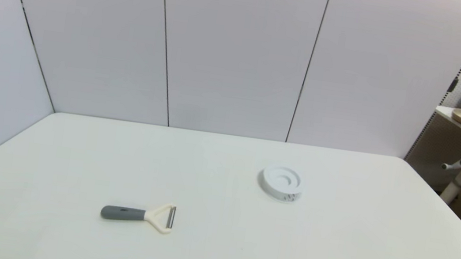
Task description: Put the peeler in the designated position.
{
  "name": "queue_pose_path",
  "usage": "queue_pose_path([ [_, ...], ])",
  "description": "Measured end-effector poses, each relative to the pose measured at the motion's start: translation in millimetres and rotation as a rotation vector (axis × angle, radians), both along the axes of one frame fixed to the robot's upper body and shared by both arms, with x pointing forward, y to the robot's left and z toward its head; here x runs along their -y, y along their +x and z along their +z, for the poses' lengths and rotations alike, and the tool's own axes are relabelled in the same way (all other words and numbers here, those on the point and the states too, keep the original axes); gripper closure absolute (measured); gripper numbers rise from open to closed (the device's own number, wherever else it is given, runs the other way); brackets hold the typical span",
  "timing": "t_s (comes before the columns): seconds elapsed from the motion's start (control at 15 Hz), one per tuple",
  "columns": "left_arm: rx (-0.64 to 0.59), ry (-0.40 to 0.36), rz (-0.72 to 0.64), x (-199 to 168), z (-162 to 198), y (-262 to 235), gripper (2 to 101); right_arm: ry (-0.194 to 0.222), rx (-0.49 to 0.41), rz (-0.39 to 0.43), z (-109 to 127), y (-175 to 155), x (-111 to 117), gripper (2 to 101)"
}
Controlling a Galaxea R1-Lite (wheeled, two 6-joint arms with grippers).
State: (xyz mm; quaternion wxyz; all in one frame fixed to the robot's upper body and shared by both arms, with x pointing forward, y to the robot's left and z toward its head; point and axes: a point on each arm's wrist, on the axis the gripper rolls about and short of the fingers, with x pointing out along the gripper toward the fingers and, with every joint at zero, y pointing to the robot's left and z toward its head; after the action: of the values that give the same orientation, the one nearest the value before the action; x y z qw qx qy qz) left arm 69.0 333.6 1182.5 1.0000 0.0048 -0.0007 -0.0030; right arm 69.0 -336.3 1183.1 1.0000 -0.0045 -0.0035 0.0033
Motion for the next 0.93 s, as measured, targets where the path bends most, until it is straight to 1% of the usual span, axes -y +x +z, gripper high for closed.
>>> queue_pose_path([
  [0.47,-0.009,0.0,-0.001,0,1,0,5.3,0.0,0.0,0.001,0,0,0,4.3],
  [0.6,-0.008,0.027,-0.008,0,21,-3,5.3,0.0,0.0,0.0,0,0,0,4.3],
  [0.67,-0.021,0.057,-0.01,0,39,-5,5.3,0.0,0.0,0.001,0,0,0,4.3],
  [0.8,-0.084,0.105,-0.016,0,81,-4,5.3,0.0,0.0,0.001,0,0,0,4.3],
  [0.93,-0.21,0.141,-0.036,0,118,9,5.3,0.0,0.0,0.0,0,0,0,4.3],
])
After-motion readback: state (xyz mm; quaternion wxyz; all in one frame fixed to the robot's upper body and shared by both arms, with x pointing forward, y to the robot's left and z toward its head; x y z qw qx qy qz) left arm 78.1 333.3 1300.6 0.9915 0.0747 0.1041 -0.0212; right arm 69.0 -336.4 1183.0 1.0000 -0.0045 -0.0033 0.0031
